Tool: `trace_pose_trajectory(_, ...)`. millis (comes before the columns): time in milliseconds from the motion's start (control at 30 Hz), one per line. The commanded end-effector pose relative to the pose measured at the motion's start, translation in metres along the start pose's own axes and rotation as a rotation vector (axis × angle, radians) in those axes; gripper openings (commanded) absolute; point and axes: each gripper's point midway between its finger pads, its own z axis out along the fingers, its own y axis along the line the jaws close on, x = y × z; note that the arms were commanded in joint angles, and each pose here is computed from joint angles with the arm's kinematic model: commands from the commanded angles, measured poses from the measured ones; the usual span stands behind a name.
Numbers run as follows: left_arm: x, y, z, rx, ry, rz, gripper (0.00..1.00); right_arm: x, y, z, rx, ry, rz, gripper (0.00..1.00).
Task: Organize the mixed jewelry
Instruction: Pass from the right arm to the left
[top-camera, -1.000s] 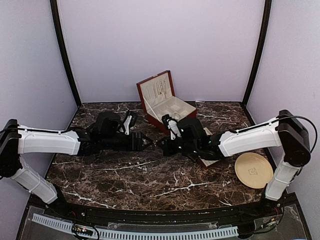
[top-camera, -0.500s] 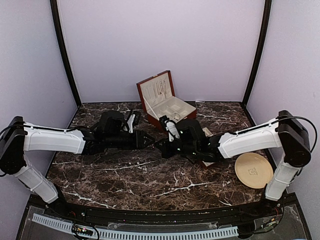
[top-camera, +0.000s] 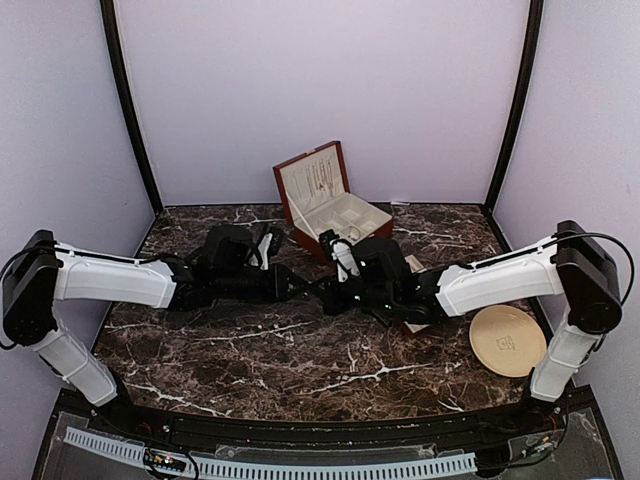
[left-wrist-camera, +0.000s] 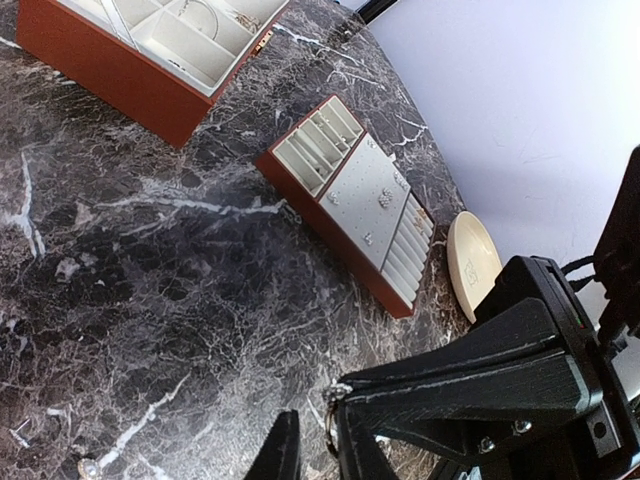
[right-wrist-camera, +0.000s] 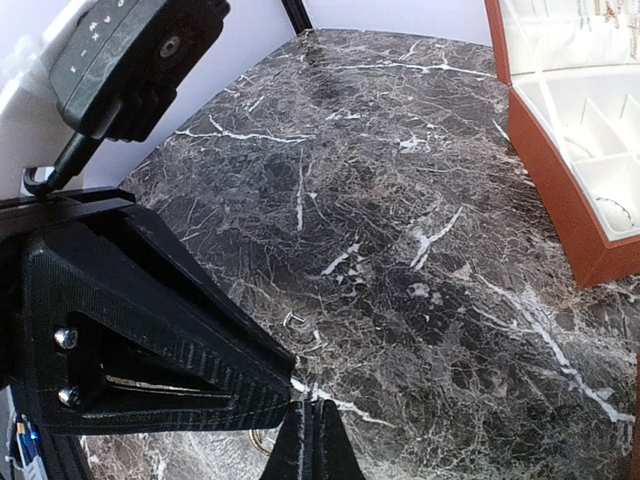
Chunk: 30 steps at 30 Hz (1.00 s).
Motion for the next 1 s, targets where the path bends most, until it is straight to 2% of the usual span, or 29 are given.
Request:
trace_pose_trajectory(0,-0.001,-0.01,0.001,0.031,0.005,-0.009,0.14,-0.023,0.011,0.002,-0.016,-0.064,-0.01,0.0)
trace_pose_trajectory(267,0.002,-0.012,0.002,0.061,0.011,-0.037,0.1,-0.024,0.012,0.004,-0.016,-0.064,-0.015,0.0)
trace_pose_trajectory(400,0.003,-0.015,0.002,0.081,0.012,-0.047,0.0,-0.022,0.01,0.005,-0.01,-0.06,-0.016,0.0)
trace_pose_trajectory(600,-0.003,-0.019,-0.005,0.092,-0.018,-0.04,0.0,-0.024,0.004,-0.002,0.013,-0.079,0.006,0.0)
trace_pose_trajectory(633,-0.005,-0.02,-0.006,0.093,-0.027,-0.037,0.0,-0.025,0.004,-0.004,0.013,-0.084,0.011,0.02)
trace_pose_trajectory(767,-0.014,-0.024,-0.016,0.103,-0.08,-0.013,0.0,-0.039,0.004,-0.022,-0.025,-0.133,0.053,0.27)
trace_pose_trajectory(833,-0.017,-0.03,-0.021,0.129,-0.108,0.013,0.0,-0.045,0.003,-0.033,-0.067,-0.158,0.086,0.34)
trace_pose_trajectory(967,-0.027,-0.048,-0.038,0.208,-0.183,0.082,0.0,-0.055,0.01,-0.049,-0.194,-0.183,0.152,0.43)
